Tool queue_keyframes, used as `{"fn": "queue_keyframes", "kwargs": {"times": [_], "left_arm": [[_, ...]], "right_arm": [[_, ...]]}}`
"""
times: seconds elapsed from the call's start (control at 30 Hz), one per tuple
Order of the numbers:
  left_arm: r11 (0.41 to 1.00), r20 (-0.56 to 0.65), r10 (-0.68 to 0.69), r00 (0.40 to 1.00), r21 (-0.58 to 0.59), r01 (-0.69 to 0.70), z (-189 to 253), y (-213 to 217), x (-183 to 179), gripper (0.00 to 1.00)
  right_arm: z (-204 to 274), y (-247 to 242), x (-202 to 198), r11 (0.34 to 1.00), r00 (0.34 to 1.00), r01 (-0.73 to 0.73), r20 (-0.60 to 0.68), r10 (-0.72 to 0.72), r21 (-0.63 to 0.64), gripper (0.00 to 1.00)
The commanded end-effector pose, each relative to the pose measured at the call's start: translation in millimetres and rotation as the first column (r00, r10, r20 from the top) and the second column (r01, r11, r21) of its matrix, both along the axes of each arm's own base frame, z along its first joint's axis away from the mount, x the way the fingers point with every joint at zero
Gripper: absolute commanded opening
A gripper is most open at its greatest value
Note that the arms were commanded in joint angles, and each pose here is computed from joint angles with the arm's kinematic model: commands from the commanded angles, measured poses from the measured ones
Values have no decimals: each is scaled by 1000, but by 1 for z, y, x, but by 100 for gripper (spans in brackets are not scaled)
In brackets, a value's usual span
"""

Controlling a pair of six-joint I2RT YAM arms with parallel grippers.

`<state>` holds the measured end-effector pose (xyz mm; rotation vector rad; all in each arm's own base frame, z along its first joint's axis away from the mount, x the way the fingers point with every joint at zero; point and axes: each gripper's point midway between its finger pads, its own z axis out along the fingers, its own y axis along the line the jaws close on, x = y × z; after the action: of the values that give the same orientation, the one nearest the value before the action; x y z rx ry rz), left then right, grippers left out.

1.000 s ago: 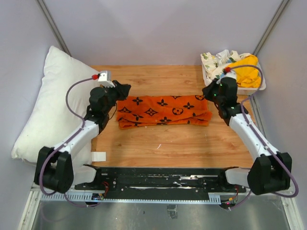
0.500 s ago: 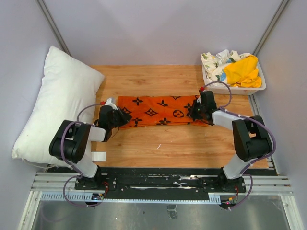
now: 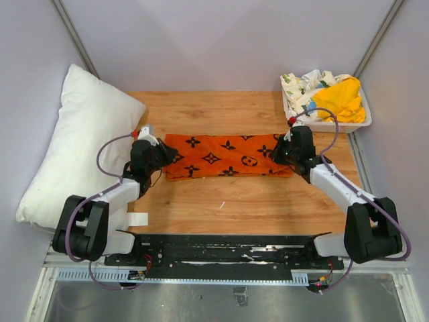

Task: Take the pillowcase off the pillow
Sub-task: Fold the pillowcase at the center of the board.

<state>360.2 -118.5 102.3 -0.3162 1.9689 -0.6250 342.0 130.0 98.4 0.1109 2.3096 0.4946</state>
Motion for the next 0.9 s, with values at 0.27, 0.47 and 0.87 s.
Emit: {"fn": "queue_keyframes", "kwargs": {"times": [0.27, 0.47, 0.87], "left_arm": [[931, 207, -294, 933, -161, 328, 68, -90, 77, 0], [977, 34, -85, 996, -191, 90, -25, -30, 85, 0], [971, -57, 152, 987, -179, -159, -34, 60, 97, 0]], "right_arm": [[52, 96, 92, 966, 972, -157, 204, 114, 207, 1], [-11, 91, 101, 956, 987, -131, 122, 102, 261, 1], [-68, -71, 79, 907, 951, 298, -6, -310, 299, 1]]}}
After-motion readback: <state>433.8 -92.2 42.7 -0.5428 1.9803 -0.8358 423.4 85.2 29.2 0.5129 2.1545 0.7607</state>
